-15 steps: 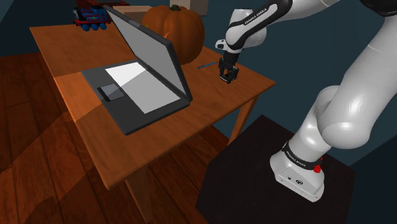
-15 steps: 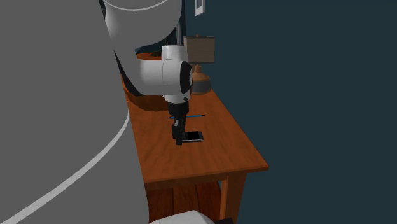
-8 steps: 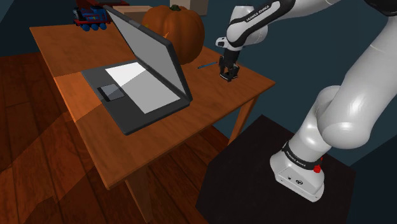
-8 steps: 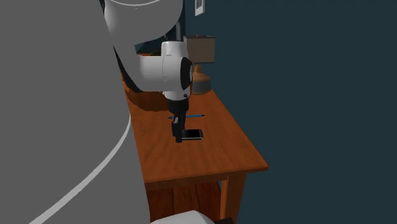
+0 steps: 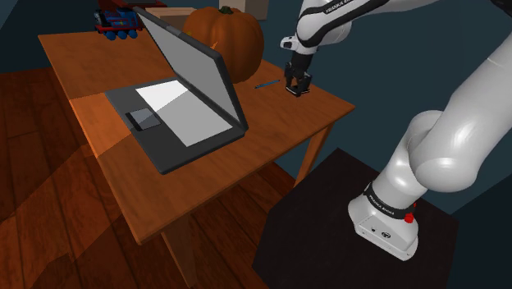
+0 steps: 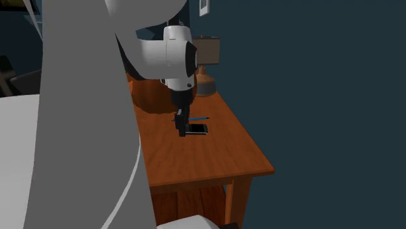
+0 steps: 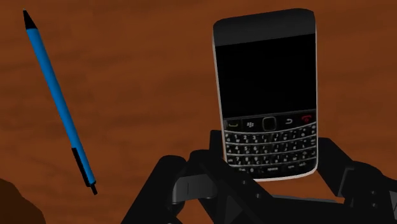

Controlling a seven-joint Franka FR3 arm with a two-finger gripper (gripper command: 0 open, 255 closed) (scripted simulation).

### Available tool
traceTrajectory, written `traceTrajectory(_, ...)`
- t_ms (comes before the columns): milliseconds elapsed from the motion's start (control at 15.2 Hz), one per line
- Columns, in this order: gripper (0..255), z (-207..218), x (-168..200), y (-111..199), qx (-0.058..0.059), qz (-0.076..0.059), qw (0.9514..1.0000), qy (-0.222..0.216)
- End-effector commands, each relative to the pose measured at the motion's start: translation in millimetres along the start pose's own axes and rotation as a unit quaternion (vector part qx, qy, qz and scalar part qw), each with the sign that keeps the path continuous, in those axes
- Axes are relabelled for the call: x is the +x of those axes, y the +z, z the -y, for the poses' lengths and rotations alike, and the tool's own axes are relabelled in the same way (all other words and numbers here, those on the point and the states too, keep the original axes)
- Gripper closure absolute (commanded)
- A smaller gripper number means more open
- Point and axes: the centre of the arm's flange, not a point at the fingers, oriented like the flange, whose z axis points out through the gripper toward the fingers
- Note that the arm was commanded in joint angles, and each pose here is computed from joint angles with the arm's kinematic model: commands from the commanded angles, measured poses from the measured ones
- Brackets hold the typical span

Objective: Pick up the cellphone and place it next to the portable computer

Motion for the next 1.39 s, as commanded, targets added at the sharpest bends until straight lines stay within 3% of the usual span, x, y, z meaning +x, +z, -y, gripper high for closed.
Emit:
traceTrajectory(0,255,-0.1,0.3,-11.3,0.0,0.0,1.0,0.0)
traceTrajectory(1320,255,-1.4,-0.8,-116.9,0.0,0.0,1.0,0.0)
